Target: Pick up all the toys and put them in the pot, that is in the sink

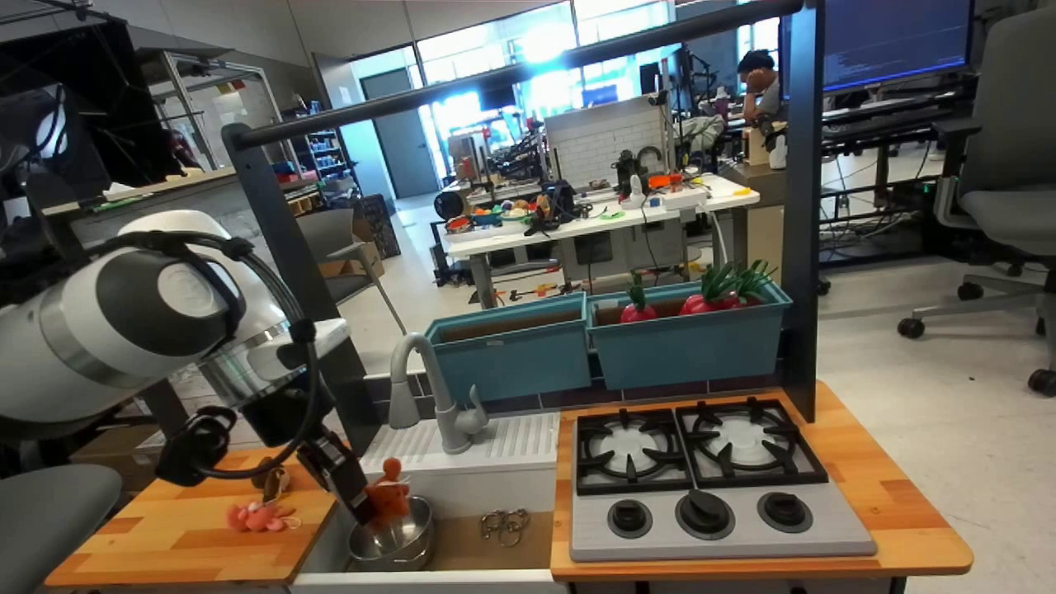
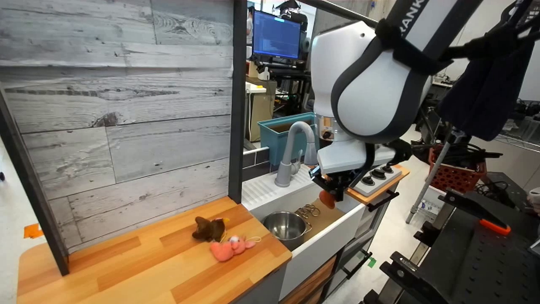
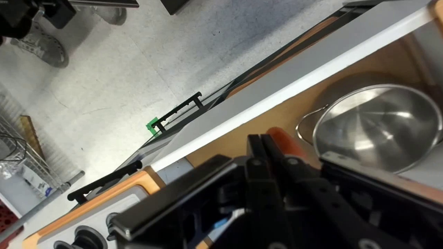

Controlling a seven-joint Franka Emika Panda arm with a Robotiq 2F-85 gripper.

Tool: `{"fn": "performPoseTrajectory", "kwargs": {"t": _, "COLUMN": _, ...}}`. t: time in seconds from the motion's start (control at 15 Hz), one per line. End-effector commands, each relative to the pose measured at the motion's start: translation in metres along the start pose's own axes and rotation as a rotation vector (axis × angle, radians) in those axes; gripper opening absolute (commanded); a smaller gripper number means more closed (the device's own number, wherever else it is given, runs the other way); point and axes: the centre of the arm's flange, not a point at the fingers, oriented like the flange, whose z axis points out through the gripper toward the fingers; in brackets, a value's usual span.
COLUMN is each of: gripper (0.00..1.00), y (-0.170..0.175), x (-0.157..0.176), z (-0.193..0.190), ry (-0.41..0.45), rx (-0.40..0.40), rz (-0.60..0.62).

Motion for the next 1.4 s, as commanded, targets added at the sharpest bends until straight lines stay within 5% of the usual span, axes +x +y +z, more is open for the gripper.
{"fn": "performPoseTrajectory", "kwargs": {"t": 0.0, "gripper": 0.01, "y": -0.006, "x": 0.036, "z": 0.028, "ry": -0.046, "rx": 0.019, "rz": 0.061}}
{"fn": "performPoseTrajectory", "kwargs": {"t": 0.47, "gripper": 0.01, "y": -0.072, "x": 0.052, "z": 0.031, "ry": -0.022, "rx": 0.109, "rz": 0.038}}
{"fn": "performPoseTrajectory", "kwargs": {"t": 0.73, "gripper": 0.01, "y": -0.104, "x": 0.051, "z": 0.028, "ry": -0.039, "rx": 0.098, "rz": 0.002}}
{"fn": "performPoseTrajectory", "kwargs": {"t": 0.8, "gripper": 0.29, "y": -0.106, "x": 0.050, "z": 0.028, "ry": -0.050, "rx": 0.087, "rz": 0.000}}
{"fn": "performPoseTrajectory", "kwargs": {"t": 1.07, "gripper": 0.51, "y": -0.108, "x": 0.039, "z": 0.020, "ry": -0.054, "rx": 0.077, "rz": -0.039}}
{"fn": "performPoseTrajectory", "kwargs": {"t": 1.33, "gripper": 0.81, "y": -0.107, "x": 0.009, "z": -0.024, "ry": 0.029, "rx": 0.091, "rz": -0.098}}
